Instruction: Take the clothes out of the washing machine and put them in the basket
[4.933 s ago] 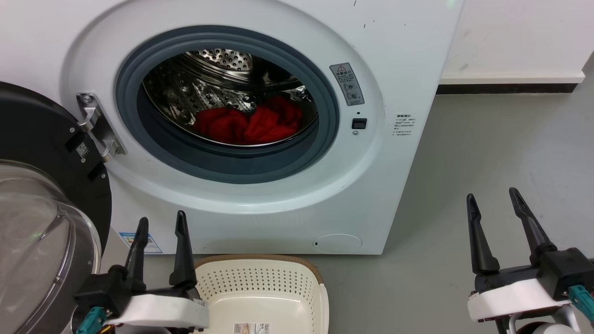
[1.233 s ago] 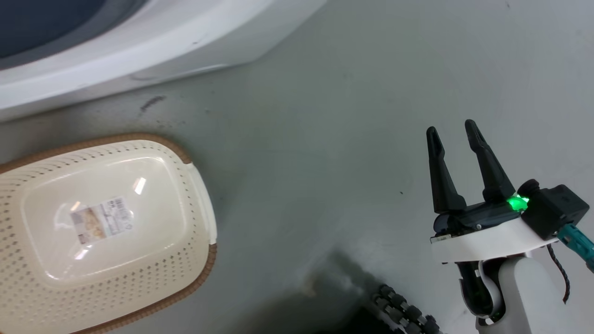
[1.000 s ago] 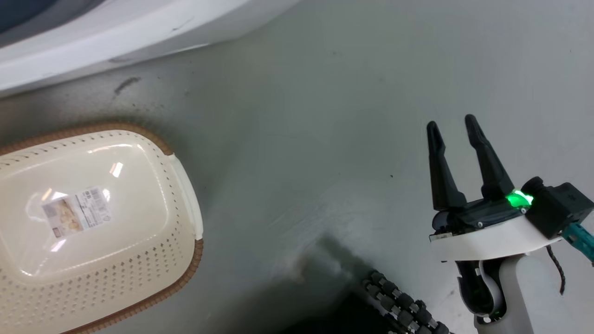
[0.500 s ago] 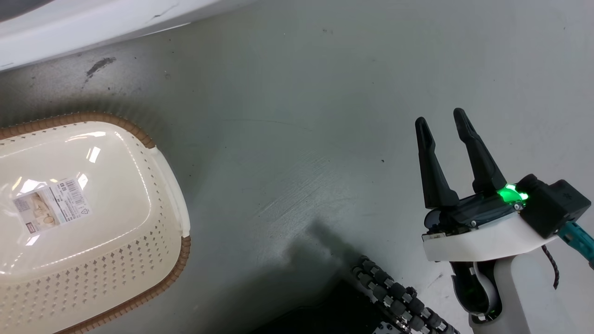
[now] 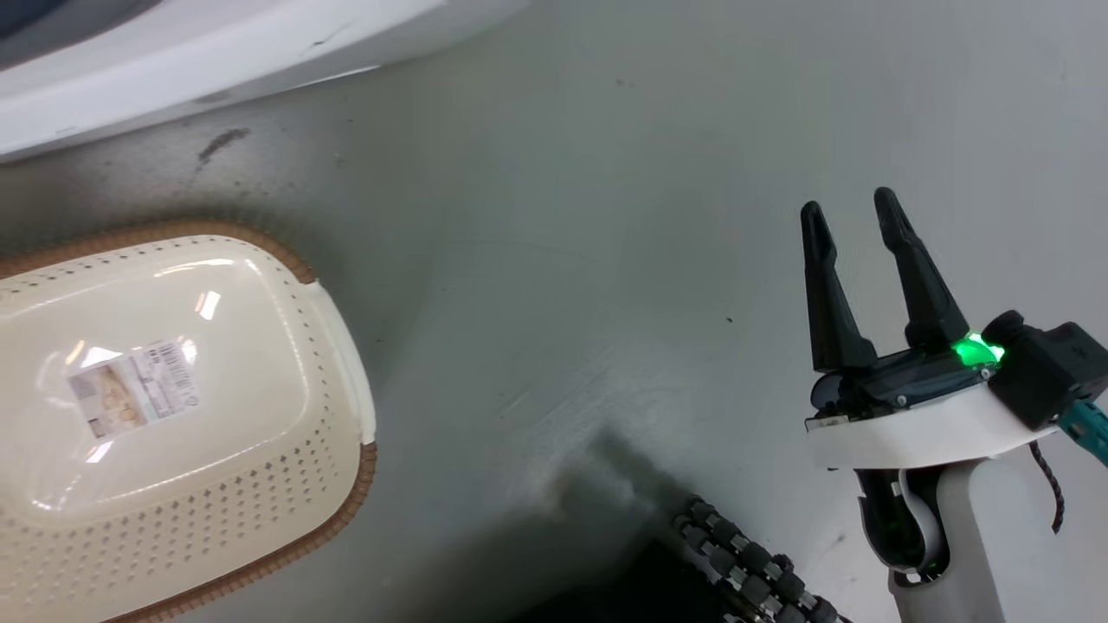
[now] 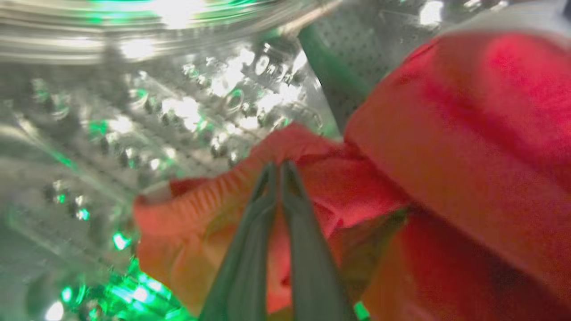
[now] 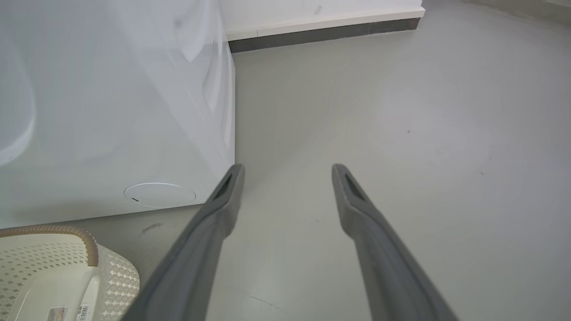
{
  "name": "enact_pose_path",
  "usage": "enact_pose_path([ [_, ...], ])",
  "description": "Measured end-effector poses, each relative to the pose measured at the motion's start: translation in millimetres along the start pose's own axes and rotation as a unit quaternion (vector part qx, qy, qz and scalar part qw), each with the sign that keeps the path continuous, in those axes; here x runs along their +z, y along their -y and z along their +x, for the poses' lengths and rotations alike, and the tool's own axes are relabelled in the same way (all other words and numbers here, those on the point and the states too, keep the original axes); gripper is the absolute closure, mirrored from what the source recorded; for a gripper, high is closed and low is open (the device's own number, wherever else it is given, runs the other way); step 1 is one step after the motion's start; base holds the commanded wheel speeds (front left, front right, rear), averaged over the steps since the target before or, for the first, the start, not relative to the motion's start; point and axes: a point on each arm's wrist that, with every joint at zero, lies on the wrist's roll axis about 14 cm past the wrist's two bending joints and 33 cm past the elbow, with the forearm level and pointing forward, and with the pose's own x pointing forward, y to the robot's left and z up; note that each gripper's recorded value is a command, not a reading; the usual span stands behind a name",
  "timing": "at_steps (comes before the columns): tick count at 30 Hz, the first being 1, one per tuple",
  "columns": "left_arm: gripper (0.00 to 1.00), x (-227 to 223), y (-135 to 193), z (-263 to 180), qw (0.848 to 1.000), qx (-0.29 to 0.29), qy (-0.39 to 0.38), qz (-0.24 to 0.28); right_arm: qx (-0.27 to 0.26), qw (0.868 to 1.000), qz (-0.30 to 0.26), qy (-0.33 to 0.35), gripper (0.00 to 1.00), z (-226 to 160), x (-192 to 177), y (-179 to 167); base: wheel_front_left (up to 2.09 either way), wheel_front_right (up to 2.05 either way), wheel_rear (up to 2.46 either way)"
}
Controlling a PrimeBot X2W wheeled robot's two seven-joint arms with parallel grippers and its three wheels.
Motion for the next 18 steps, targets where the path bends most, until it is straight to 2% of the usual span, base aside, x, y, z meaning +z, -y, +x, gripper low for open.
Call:
enact_pose_path([
  [7,1.0,35,0,-29,0.994,0.017,0.11,0.015,0.014,0.999,-0.011,0.03,0.0,5,20,-7,0.0,0.0,0.0],
  [8,1.0,38,0,-34,0.992,0.023,0.124,0.029,0.014,0.999,-0.01,0.034,0.0,4,22,-7,0.0,0.0,0.0],
  [14,1.0,48,15,-70,0.978,0.03,0.208,0.013,0.025,0.998,-0.019,0.062,0.0,-3,43,-14,0.0,0.0,0.0],
  [18,1.0,50,25,-102,0.967,0.028,0.252,0.024,0.03,0.996,-0.022,0.085,0.0,-10,60,-17,0.0,0.0,0.0],
])
